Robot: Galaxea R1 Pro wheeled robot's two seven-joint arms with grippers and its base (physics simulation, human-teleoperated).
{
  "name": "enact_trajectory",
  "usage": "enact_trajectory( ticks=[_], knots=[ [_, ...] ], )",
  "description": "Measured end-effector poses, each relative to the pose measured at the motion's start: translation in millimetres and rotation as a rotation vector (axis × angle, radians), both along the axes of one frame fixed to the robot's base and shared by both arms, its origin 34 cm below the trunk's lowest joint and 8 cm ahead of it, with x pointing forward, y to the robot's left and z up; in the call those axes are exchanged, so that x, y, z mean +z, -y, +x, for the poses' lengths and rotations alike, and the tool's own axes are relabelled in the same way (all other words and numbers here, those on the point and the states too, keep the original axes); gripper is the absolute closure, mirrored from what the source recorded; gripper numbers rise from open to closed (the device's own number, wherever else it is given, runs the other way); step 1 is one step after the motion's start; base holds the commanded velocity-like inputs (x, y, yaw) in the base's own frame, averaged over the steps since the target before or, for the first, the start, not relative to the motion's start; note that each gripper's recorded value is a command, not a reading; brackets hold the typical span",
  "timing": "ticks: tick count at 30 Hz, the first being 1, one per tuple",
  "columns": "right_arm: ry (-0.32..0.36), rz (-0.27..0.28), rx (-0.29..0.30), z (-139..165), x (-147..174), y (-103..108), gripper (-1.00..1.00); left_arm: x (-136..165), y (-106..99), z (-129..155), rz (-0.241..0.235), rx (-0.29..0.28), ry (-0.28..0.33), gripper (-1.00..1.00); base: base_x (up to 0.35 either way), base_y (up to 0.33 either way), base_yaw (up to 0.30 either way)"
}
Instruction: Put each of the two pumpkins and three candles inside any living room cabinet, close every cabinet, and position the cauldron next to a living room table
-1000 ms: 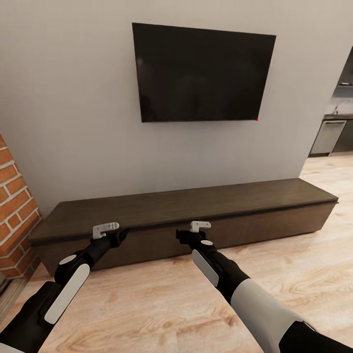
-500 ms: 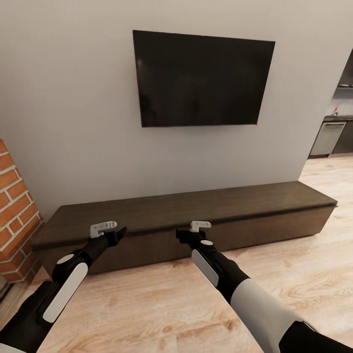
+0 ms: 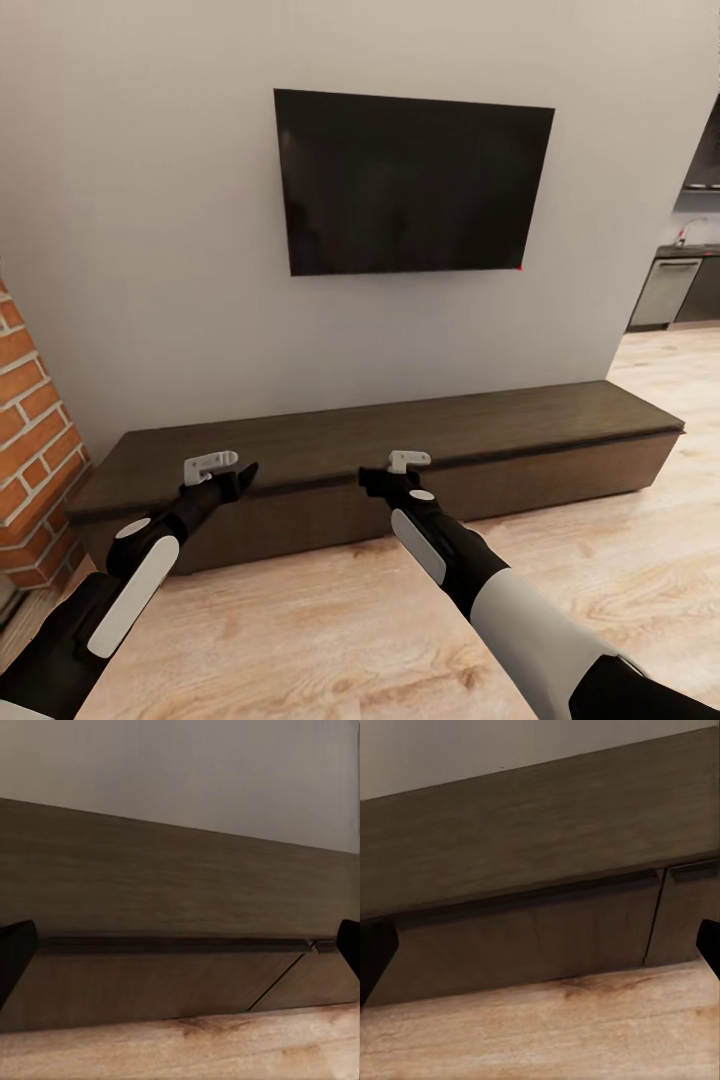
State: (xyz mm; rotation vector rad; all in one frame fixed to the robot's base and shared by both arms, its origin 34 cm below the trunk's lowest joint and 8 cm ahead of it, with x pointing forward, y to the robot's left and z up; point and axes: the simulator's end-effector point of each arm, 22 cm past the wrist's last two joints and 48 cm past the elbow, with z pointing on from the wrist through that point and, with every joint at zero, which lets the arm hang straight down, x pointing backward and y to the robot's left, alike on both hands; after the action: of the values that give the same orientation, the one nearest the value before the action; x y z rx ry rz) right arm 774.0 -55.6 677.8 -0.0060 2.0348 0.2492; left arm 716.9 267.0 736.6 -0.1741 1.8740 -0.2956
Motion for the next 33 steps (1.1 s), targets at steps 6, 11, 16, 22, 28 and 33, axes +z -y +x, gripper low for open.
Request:
enact_trajectory(
  ticks=[6,11,16,22,28,33],
  knots=[
    [0.024,0.006,-0.005,3.7,21.9,0.3,-1.0,18.1,-0.1,1.5,0.0,0.0,0.009,-1.0,0.0,0.0,0.0],
    [0.035,0.008,-0.006,5.7,37.8,0.4,-1.0,32.7,-0.2,2.8,0.0,0.0,0.016,-1.0,0.0,0.0,0.0],
    [0.036,0.009,-0.006,6.9,45.2,0.3,-1.0,39.9,-0.1,3.8,0.0,-0.001,0.018,-1.0,0.0,0.0,0.0],
    [0.036,0.01,-0.007,6.8,45.1,0.7,-1.0,40.8,0.7,3.9,0.001,-0.002,0.02,-1.0,0.0,0.0,-0.14],
    [0.038,0.011,-0.008,7.1,45.6,1.2,-1.0,40.4,0.2,3.8,0.002,-0.001,0.019,-1.0,0.0,0.0,-0.272],
    [0.059,0.027,-0.002,8.6,51.1,-1.3,-1.0,41.6,0.6,3.7,0.001,0.0,0.021,-1.0,0.0,0.0,-0.286]
  ],
)
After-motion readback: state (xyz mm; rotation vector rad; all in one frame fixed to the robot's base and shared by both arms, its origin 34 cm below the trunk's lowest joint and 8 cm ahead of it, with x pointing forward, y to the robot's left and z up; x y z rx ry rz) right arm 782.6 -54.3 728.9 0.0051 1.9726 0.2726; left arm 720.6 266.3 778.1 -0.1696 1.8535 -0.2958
